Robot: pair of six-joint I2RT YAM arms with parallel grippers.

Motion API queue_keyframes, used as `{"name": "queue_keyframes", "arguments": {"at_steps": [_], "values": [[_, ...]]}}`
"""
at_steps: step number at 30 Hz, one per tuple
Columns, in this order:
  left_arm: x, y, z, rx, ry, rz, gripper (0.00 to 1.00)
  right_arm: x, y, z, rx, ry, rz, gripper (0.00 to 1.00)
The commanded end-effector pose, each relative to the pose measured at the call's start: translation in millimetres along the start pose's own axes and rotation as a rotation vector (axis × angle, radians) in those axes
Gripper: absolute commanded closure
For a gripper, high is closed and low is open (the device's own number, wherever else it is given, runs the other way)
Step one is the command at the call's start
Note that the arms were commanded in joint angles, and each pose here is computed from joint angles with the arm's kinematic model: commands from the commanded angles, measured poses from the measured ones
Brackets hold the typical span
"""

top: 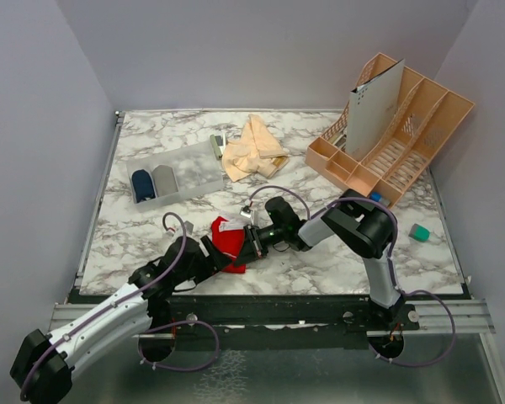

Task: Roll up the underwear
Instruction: Roll the underwear to the center of the board.

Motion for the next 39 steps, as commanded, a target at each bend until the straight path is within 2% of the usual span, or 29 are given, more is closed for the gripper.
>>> {"name": "queue_keyframes", "arguments": {"at_steps": [1,8,12,19,22,24,28,34,36,39], "values": [[-11,30,-7,0.188,0.048,-0.027,0.29,-21,-25,4,-0.116,0.053,-0.1,0.91],[-8,31,-12,0.198,0.01,0.005,0.38,-22,-21,8,-0.117,0.042,-0.073,0.88],[-4,32,-15,0.214,-0.021,0.001,0.38,-23,-16,10,-0.105,0.035,-0.057,0.86],[-1,35,-21,0.292,-0.01,-0.027,0.46,-25,-8,16,-0.098,0.002,-0.056,0.86],[-3,34,-26,0.266,-0.001,-0.024,0.58,-26,-7,16,-0.078,0.001,-0.062,0.86],[-6,34,-29,0.259,0.011,-0.02,0.63,-26,-6,16,-0.073,-0.005,-0.059,0.85],[-6,34,-31,0.266,0.021,-0.03,0.72,-24,1,19,-0.064,-0.017,-0.019,0.75],[-3,32,-32,0.267,0.012,-0.036,0.95,-14,20,29,-0.104,-0.07,0.097,0.47],[-3,31,-32,0.26,0.015,-0.038,1.0,-9,23,36,-0.179,-0.111,0.153,0.42],[-3,27,-32,0.242,0.028,-0.04,1.0,-2,30,51,-0.298,-0.175,0.239,0.32]]}}
Point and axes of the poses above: each gripper's point midway between its finger pads, its own z axis back along the fingers, its own y axis along the line the jaws close on, x = y × z, the point moved 7 cm from there along z, back along the fingers, and after that the axes turned 8 degrees about -z, right-handed, at the moved point
